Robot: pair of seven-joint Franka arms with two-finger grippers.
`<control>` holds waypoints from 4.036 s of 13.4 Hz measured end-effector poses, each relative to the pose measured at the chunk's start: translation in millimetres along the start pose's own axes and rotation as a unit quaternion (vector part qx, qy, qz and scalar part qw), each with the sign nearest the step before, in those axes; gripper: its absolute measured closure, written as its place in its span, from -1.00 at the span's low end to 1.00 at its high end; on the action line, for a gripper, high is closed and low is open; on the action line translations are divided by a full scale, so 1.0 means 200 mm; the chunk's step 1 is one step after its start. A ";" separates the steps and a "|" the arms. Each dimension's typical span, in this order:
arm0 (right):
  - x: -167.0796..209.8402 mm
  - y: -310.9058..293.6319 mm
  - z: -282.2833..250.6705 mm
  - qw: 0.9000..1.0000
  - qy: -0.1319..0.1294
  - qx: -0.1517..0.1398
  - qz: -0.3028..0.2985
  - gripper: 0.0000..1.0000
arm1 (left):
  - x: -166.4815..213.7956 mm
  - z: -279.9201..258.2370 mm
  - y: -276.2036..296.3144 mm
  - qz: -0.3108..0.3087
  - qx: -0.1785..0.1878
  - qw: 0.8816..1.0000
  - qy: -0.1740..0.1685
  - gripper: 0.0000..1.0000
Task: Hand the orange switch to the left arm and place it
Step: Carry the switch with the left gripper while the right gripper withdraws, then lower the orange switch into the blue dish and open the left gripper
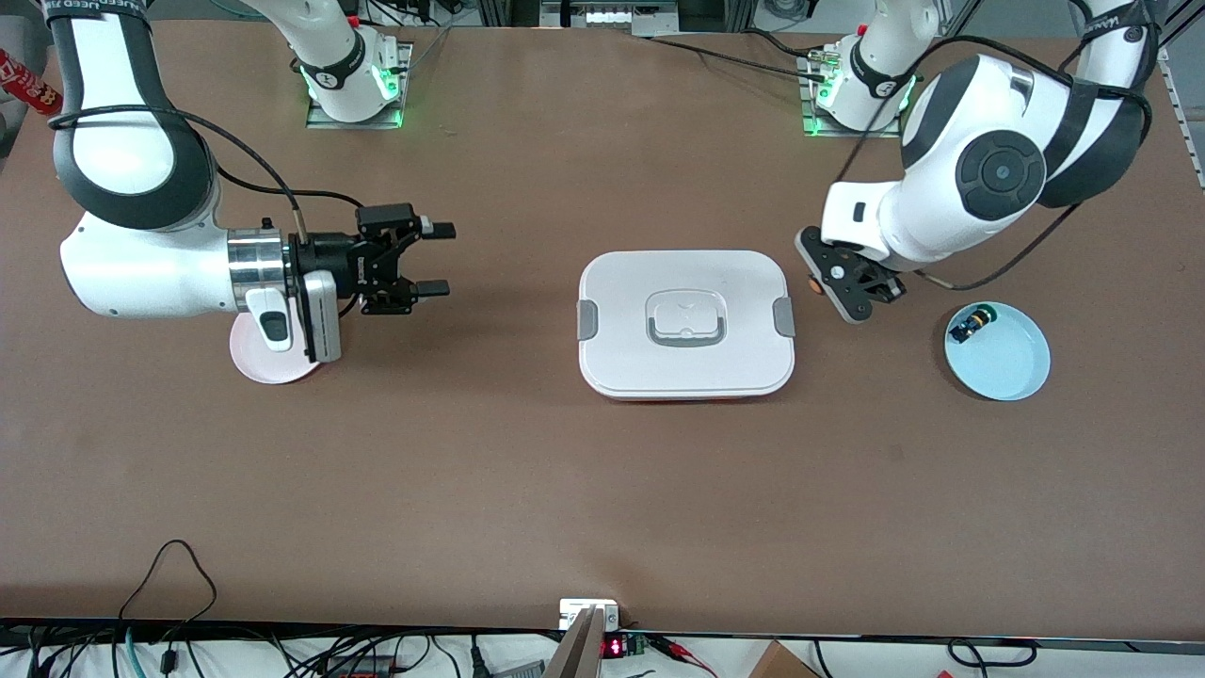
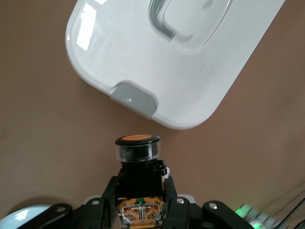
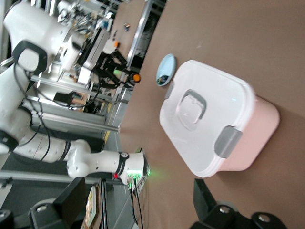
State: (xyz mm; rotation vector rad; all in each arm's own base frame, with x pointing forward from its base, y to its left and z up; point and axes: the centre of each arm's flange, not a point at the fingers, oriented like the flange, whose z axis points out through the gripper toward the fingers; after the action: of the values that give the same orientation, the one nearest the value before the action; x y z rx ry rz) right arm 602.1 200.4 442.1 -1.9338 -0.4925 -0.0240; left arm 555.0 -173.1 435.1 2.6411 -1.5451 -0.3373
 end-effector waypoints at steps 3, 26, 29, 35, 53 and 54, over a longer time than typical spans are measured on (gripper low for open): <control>0.00 0.04 0.00 0.996 -0.007 -0.057 0.068 -1.00 | -0.18 0.16 -0.28 0.083 0.012 0.995 -0.049 0.18; -0.13 -0.16 -1.11 0.787 -0.046 -0.573 0.223 -1.00 | -1.25 1.24 -1.19 0.271 0.085 0.959 0.016 0.18; -0.20 -0.15 -1.06 0.788 -0.063 -0.568 0.230 -1.00 | -1.26 1.24 -1.19 0.270 0.085 0.959 0.017 0.05; -0.35 -0.18 -1.02 0.792 -0.058 -0.566 0.222 -1.00 | -1.26 1.19 -1.21 0.275 0.089 0.957 0.016 -1.00; -0.30 -0.37 -1.08 0.808 -0.045 -0.547 0.215 -1.00 | -0.57 0.00 -0.68 -0.144 -0.115 0.981 -0.054 -1.00; -0.30 -0.36 -1.08 0.808 -0.047 -0.547 0.215 -1.00 | -0.56 -0.06 -0.67 -0.179 -0.123 0.975 -0.043 -1.00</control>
State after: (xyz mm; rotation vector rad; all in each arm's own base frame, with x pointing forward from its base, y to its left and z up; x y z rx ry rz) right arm 566.7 13.4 580.4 -3.1689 -0.0399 0.1046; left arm 619.2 -10.6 442.8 2.7194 -0.9607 -0.6267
